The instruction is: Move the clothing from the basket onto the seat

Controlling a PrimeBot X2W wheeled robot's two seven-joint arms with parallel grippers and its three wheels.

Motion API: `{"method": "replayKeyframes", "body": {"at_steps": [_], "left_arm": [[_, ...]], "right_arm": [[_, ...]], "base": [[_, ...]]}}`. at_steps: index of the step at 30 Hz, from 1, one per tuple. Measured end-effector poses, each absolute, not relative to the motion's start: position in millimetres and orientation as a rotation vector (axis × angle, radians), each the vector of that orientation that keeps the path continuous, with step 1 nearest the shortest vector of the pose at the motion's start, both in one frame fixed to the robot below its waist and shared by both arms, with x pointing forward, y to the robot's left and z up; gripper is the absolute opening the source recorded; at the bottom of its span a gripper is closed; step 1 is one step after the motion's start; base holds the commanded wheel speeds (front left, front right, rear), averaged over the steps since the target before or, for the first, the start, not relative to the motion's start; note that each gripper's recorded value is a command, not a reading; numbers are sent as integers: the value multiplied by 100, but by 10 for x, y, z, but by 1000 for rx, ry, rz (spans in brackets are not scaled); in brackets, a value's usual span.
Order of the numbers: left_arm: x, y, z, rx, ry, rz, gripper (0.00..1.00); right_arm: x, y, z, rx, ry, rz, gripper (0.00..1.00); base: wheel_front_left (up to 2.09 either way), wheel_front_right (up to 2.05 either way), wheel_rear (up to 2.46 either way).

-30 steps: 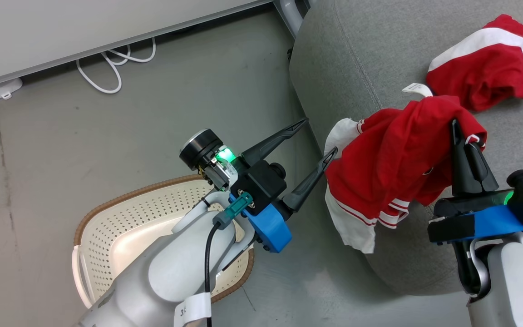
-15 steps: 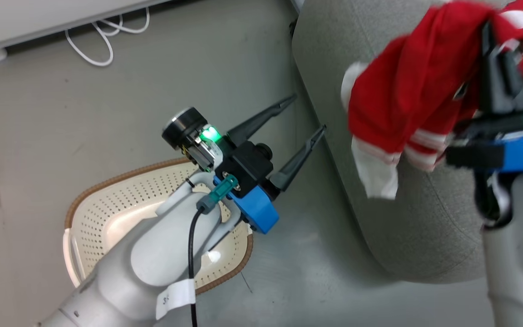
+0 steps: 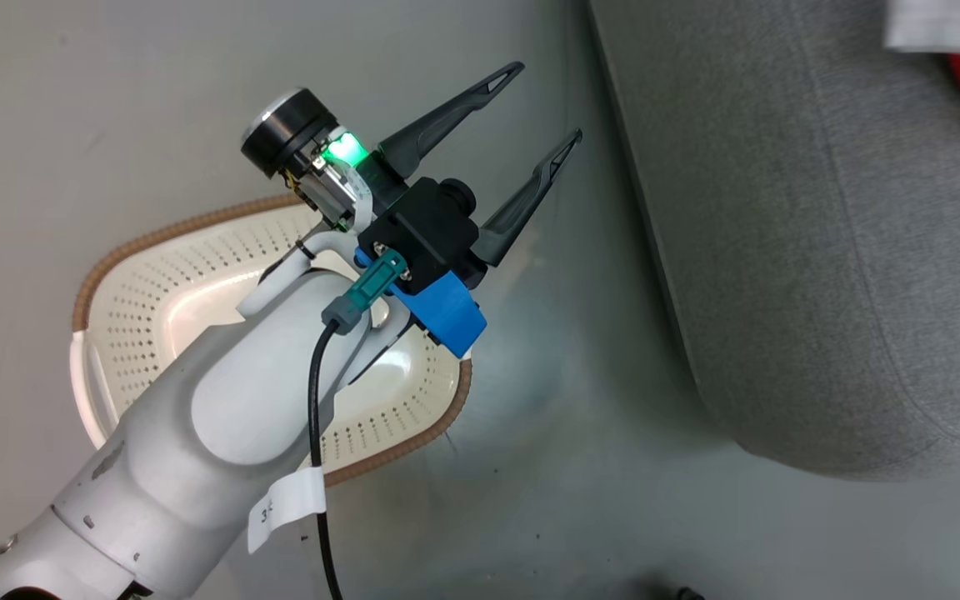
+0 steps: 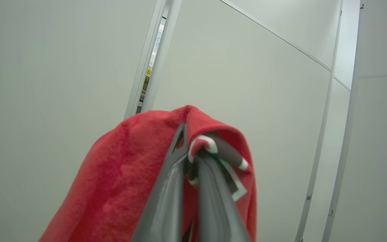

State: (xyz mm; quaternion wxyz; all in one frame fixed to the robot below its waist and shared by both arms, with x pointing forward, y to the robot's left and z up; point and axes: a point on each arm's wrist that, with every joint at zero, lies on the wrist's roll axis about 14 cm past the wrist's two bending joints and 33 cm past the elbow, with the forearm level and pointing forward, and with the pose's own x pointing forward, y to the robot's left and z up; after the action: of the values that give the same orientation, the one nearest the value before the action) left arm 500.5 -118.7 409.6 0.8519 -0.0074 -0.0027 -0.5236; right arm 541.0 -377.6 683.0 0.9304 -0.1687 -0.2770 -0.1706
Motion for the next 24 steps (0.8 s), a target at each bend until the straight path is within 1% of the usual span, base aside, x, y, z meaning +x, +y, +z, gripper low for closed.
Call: {"method": "replayKeyframes", "body": {"at_steps": [4, 7, 10, 13, 18, 24], "left_arm": [[5050, -1186, 3877, -26, 19, -1107, 100], [5039, -1208, 3733, -38, 40, -1120, 100], [5041, -1222, 3625, -45, 54, -1128, 100], [5025, -1228, 3546, -48, 67, -1136, 100], [5034, -1205, 3494, -47, 73, -1136, 100], [5053, -1187, 3448, -44, 78, -1135, 100]], "right_arm": [[5425, -4173, 6693, -401, -511, -435, 0], [5384, -4480, 6398, -412, -414, -505, 0], [5334, -4686, 5931, -413, -270, -548, 0], [5236, -4806, 5475, -399, -139, -580, 0], [5037, -4915, 4840, -335, 30, -630, 0], [4999, -4853, 4462, -278, 113, -634, 0]], "base": [[0, 0, 0], [0, 0, 0], [0, 0, 0], [0, 0, 0], [0, 0, 0], [0, 0, 0]]}}
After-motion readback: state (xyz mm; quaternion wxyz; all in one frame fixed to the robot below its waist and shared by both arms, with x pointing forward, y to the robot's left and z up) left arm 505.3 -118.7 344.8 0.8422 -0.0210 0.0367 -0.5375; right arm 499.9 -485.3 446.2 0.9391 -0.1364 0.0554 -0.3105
